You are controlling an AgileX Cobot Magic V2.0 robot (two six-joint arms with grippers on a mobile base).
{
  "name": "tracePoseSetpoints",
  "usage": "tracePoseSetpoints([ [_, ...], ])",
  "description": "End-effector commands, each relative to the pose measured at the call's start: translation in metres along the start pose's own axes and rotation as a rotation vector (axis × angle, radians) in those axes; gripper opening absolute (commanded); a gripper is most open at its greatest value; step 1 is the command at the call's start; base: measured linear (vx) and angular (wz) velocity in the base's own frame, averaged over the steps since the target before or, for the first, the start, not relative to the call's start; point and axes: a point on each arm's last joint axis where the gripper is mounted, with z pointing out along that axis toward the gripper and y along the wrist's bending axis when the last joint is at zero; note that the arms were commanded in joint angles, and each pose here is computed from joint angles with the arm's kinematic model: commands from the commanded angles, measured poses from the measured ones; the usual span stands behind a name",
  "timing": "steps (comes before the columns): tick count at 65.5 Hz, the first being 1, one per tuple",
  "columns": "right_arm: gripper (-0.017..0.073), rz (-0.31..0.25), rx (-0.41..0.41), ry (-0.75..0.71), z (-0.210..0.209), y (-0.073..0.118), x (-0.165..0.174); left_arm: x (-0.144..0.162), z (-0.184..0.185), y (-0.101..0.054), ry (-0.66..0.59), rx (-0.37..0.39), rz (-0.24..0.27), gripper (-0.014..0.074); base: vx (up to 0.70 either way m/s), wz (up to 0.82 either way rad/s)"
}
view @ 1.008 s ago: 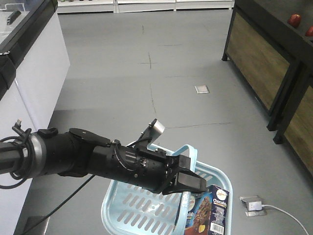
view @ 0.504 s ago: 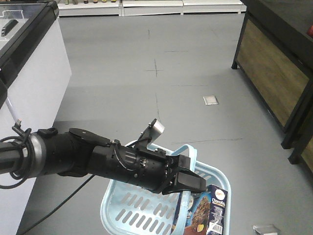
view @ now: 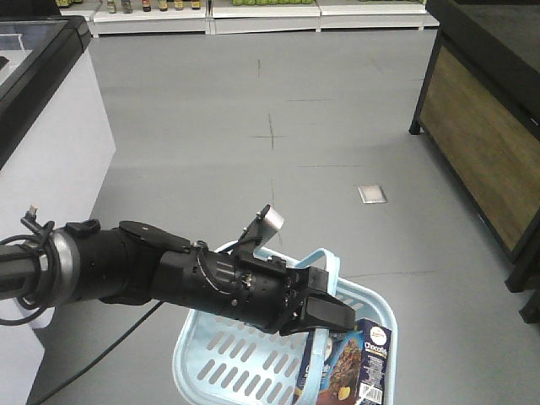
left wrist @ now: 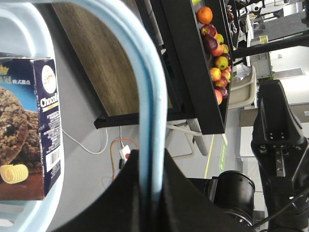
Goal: Left arm holds basket, right arm returns cookies
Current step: 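Hold the basket with the left gripper while driving toward the drink shelves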
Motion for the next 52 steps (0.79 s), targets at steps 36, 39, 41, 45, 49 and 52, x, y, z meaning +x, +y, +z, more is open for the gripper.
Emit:
tracePoseSetpoints([
  [36,-0.0008,-0.011,0.000,-0.088,-0.0011,0.0003,-0.0069,-0.0070,-0.0102,-0.0316,-0.055,0.136,0.005,-0.0008,0.39,0.01],
  [39,-0.0008,-0.011,0.000,-0.088,-0.0011,0.0003,-0.0069,-0.0070,-0.0102,-0.0316,-0.055,0.136,0.005,-0.0008,0.41,0.04],
  [41,-0.0008,-0.011,0.000,-0.088,-0.0011,0.0003,-0.0069,-0.0070,-0.0102,-0.0316,-0.055,0.136,0.005,-0.0008,0.41,0.05],
  [45,-0.0008,-0.011,0.000,-0.088,-0.0011,0.0003,-0.0069,-0.0070,-0.0102,-0.0316,-0.055,0.136,0.005,-0.0008,0.41,0.06],
  [49,-0.0008,-0.011,0.000,-0.088,-0.0011,0.0003,-0.0069,-0.0070,-0.0102,-0.0316,-0.055,0.136,0.005,-0.0008,0.40,0.08],
  [52,-0.0008,-0.011,0.000,-0.088,-0.0011,0.0003,-0.0069,-0.0071,-0.0102,-0.0316,-0.056,0.137,0.004,-0.0008,0.39,0.09],
])
